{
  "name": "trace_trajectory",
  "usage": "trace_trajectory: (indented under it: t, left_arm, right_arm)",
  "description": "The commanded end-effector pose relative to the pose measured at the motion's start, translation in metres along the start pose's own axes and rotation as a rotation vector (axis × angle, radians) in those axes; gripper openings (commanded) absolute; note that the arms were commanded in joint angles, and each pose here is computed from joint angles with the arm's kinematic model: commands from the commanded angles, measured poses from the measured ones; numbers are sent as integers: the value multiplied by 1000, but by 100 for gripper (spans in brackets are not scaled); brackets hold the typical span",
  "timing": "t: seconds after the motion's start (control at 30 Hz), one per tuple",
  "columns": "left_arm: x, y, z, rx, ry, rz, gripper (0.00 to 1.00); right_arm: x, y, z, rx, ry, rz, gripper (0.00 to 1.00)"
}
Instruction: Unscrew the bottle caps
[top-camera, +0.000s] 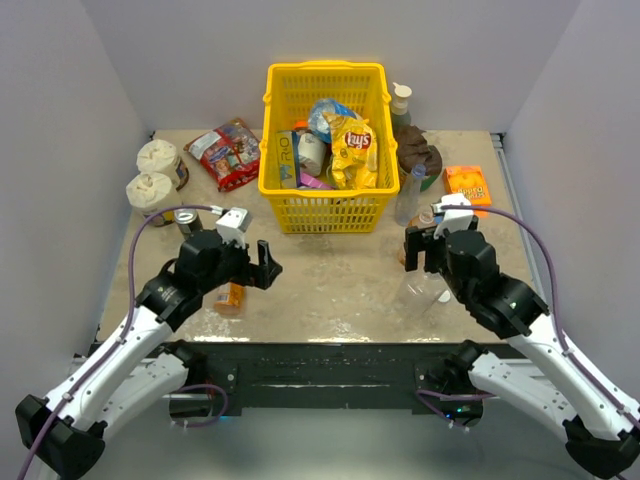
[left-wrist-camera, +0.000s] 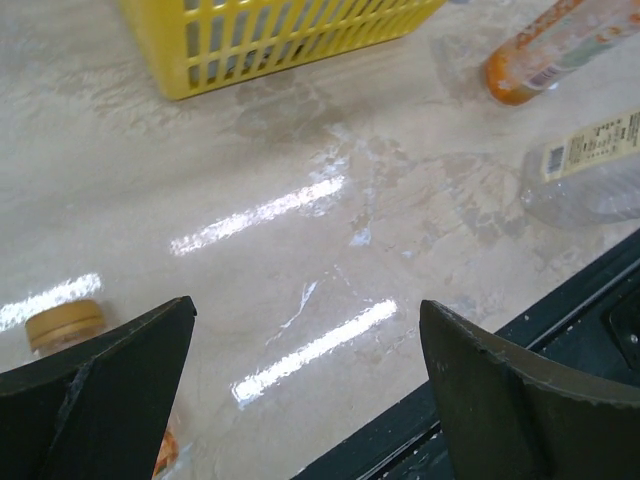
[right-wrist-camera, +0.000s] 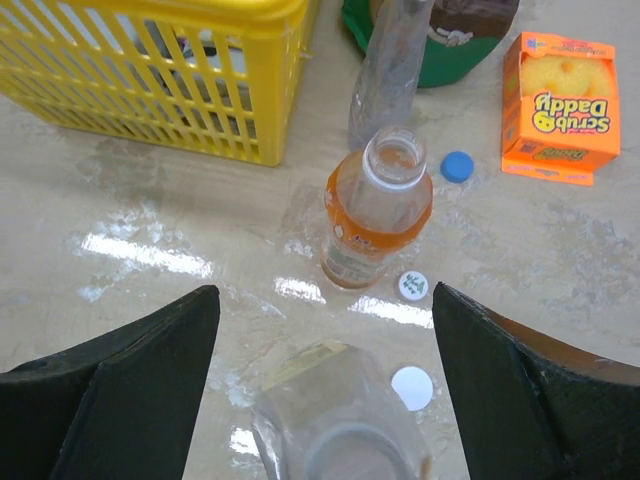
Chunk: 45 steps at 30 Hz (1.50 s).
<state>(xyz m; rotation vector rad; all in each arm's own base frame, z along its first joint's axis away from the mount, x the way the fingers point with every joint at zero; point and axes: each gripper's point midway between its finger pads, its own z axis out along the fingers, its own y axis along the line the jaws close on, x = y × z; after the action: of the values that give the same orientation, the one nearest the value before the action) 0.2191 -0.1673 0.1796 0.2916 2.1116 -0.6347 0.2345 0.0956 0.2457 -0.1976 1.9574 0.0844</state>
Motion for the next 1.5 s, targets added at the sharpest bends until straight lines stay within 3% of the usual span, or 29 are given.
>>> trace_trajectory:
  t: [0.0, 0.3, 0.63, 0.8, 1.1, 1.4, 1.47]
  left_arm:
    - [-16, 23, -12, -184, -20, -99, 100]
    - [20, 72, -23, -483, 152, -238, 100]
    - [59, 118, -7, -582, 309, -367, 100]
    - [94, 116, -5, -561, 431, -395, 99]
    - [116, 111, 2, -522, 543, -415, 94]
    - [139, 107, 15, -450, 667, -404, 80]
    - [147, 105, 21, -422, 695, -414, 73]
  right_arm:
    - [-46, -3, -13, 9, -109, 68, 90]
    - [-96, 10, -24, -68, -214, 82, 93]
    - [-137, 21, -45, -164, -321, 149, 93]
    - [-145, 24, -48, -185, -350, 156, 93]
    - [-160, 37, -45, -235, -378, 134, 93]
    - [-169, 38, -54, -258, -405, 168, 92]
    - [-169, 37, -57, -260, -409, 169, 92]
